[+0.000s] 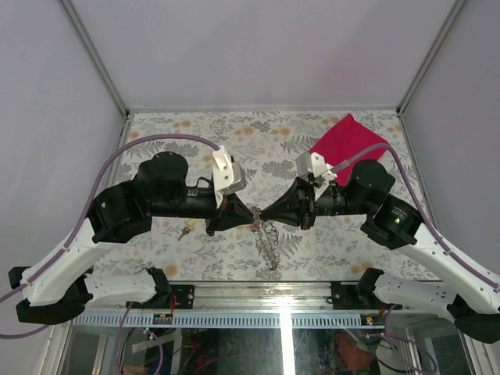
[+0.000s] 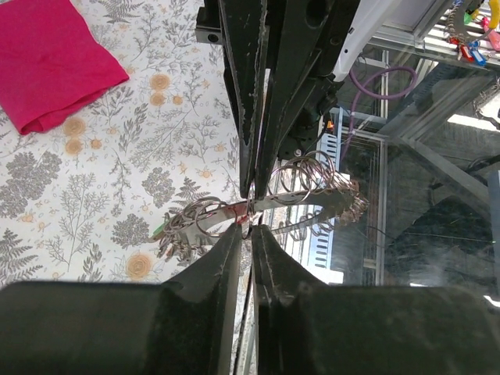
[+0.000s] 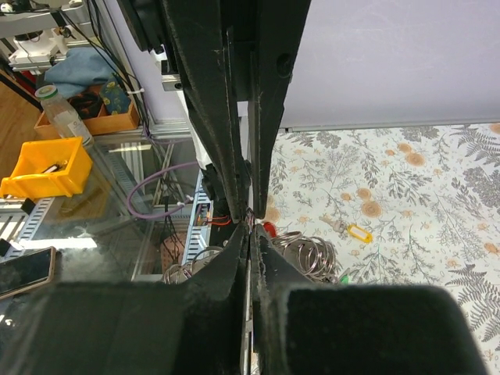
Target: Put the keys on the keyring
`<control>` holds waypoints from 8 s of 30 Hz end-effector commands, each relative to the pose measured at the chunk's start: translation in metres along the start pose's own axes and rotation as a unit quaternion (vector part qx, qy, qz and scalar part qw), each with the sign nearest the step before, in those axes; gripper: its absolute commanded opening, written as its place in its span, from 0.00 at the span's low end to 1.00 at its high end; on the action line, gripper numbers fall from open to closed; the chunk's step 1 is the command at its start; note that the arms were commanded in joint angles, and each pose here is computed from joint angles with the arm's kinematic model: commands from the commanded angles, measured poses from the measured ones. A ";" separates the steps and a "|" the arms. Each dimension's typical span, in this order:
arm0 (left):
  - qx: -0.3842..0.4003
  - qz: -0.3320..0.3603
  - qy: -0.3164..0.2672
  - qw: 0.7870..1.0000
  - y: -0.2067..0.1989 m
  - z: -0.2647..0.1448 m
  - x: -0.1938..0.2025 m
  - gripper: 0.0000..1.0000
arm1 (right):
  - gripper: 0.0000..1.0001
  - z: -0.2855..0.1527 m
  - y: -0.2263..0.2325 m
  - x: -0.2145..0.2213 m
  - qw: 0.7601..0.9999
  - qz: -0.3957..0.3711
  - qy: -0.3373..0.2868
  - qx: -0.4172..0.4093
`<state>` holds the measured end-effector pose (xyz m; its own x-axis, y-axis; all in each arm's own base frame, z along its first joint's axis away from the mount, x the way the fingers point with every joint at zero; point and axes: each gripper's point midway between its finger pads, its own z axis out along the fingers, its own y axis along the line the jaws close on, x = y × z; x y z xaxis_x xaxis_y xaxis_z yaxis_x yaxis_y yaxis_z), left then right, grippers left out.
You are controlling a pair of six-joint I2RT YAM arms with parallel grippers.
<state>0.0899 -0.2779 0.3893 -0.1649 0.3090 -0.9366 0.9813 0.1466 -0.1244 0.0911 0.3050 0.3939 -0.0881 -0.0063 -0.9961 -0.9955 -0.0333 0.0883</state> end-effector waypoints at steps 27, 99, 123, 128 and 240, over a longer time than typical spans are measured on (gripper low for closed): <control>0.004 0.021 -0.059 0.998 -0.004 -0.004 -0.027 0.00 | 0.00 -0.016 0.004 -0.076 0.976 0.004 -0.215 0.030; 0.001 0.006 -0.078 0.997 -0.004 -0.003 -0.041 0.00 | 0.24 -0.033 0.012 -0.062 0.977 -0.066 -0.196 0.044; 0.001 -0.009 0.117 0.993 0.004 0.008 0.013 0.00 | 0.32 0.000 0.010 0.010 0.999 -0.013 0.007 -0.034; 0.010 -0.005 0.115 0.993 0.000 0.008 0.012 0.00 | 0.32 0.003 0.007 0.014 0.999 -0.015 0.011 -0.036; -0.044 0.017 -0.203 0.978 -0.002 -0.022 -0.064 0.27 | 0.00 -0.018 0.012 -0.067 0.952 0.020 -0.306 -0.022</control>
<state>0.0980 -0.2679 0.4362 -0.0799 0.0180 -0.9966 0.9624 0.2619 -0.0724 0.0953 0.3060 0.4203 -0.2441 0.4410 -0.8637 -0.9695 -0.0898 0.2281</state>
